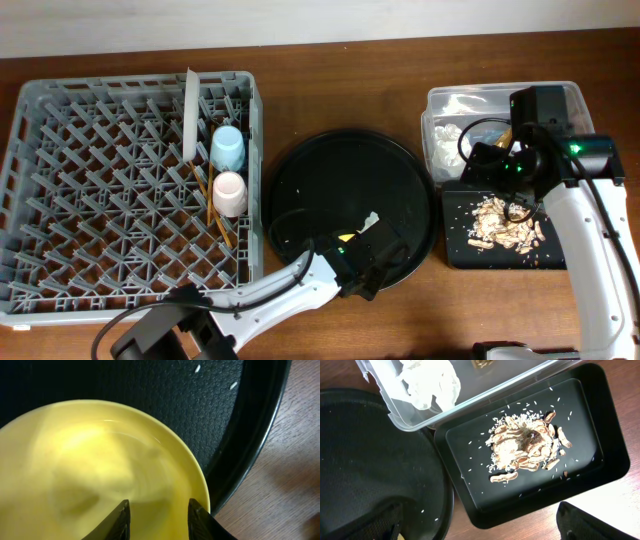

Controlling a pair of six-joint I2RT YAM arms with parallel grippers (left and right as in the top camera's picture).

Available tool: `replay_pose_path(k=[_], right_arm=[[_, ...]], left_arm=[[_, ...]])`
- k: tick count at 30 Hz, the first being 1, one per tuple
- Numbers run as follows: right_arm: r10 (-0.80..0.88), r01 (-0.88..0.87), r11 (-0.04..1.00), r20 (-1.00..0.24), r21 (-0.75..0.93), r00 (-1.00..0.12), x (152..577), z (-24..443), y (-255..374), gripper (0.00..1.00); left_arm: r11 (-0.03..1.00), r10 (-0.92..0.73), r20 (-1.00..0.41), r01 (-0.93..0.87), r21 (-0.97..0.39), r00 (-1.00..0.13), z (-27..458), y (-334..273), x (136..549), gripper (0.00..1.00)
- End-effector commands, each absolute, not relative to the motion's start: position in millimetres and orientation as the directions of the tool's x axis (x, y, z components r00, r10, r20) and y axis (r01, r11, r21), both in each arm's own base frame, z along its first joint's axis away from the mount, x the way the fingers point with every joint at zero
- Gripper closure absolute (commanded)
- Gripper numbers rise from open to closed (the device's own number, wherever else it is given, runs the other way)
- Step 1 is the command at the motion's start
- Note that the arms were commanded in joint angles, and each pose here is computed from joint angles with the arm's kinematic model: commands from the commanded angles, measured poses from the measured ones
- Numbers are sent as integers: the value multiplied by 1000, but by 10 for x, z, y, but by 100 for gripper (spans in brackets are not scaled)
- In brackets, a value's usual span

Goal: Sort waste into correct bins and load items into the dishwasher rack
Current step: 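Reach the left gripper to the yellow bowl and grasp its rim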

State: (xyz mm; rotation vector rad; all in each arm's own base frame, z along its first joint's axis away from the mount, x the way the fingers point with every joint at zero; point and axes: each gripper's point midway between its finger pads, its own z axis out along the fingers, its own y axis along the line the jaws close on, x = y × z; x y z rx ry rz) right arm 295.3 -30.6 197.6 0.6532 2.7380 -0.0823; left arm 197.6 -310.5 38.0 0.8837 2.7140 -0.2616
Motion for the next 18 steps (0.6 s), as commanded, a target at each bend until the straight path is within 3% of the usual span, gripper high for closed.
replay_pose_path(k=[1,3,8,18], right_arm=[[436,460,888,-350,16,-829,2955,2049,-349,1],[436,460,888,-350,16,-829,2955,2049,-349,1],[436,460,888,-350,16,-829,2955,2049,-349,1],[436,460,888,-350,16,-829,2955,2049,-349,1]], left_arm=[[812,543,-308,582,-43,-781,318,-3032,2002,64],[824,534,-343,566,9,-772,401,-2974,2100,63],[729,576,-443,677,-101,-687,1031,-3263,1941,63],[733,635,-304,679,-53,-710,313,-3187,1849,63]])
